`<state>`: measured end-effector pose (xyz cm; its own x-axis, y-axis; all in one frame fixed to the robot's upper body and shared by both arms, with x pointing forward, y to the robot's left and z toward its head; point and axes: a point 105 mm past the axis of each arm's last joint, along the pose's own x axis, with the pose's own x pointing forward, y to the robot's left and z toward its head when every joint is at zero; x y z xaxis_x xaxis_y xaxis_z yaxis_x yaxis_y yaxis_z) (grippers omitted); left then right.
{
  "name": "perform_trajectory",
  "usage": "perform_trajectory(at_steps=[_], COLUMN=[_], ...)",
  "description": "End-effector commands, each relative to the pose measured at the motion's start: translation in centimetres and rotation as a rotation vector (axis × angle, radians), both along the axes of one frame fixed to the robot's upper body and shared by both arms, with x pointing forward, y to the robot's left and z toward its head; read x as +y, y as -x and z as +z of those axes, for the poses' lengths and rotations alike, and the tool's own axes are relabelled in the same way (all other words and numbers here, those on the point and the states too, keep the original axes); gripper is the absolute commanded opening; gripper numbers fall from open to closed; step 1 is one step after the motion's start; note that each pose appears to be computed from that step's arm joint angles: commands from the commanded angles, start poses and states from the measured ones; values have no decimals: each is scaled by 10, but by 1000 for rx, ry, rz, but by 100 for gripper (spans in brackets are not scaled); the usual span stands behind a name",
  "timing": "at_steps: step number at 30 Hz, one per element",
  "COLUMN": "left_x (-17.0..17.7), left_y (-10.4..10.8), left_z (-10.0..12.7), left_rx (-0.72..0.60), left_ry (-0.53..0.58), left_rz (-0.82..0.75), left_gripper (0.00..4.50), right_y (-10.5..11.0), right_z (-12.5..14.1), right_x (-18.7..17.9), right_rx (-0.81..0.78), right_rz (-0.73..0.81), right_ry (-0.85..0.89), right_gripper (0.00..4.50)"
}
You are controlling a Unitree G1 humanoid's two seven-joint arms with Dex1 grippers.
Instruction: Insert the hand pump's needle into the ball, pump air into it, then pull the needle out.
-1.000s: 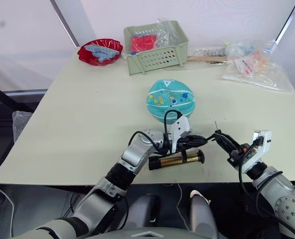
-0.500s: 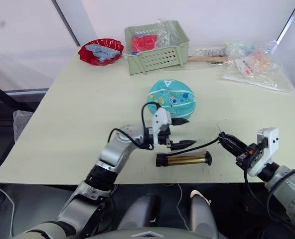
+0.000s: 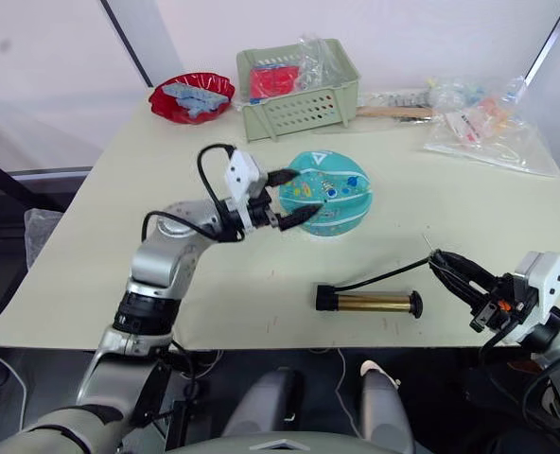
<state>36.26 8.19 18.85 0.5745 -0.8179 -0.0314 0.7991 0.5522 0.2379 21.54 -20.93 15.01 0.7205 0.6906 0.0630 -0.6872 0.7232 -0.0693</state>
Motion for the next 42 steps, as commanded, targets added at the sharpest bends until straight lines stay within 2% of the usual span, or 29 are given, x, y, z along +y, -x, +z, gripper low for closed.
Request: perform_trajectory(at_steps=[1,9,16,30,32,33,36,38,40,42], left_x=[7,23,22,10,10,9,7,5,2,0], left_y=[-11,-46,-69,-90,-90,-90,-90,-89,-87,-84], left_z=[15,22,10,-12,-14,-15,-15,-15,-15,-14], left_rx=[-35,-25,24,141,143,145,141,136,130,117], left_ry=[0,-45,-90,-75,-67,-61,-39,-27,-15,-9], left_rz=[35,133,163,211,215,216,212,205,190,175], left_gripper=[447,447,447,447,397,387,275,223,149,101], right_y=[2,5,5,4,3,3,0,-1,-3,-5], right_z=[6,-1,-1,6,5,5,6,7,8,9], right_x=[-3,1,4,11,11,11,11,12,13,14], right_rx=[-62,-76,-88,-111,-100,-94,-89,-85,-74,-67], right_rz=[-7,-3,-6,-7,-13,-19,-38,-41,-48,-48], right_ry=[22,29,22,17,21,21,27,26,29,28], right_gripper=[30,30,30,30,30,30,30,30,30,30])
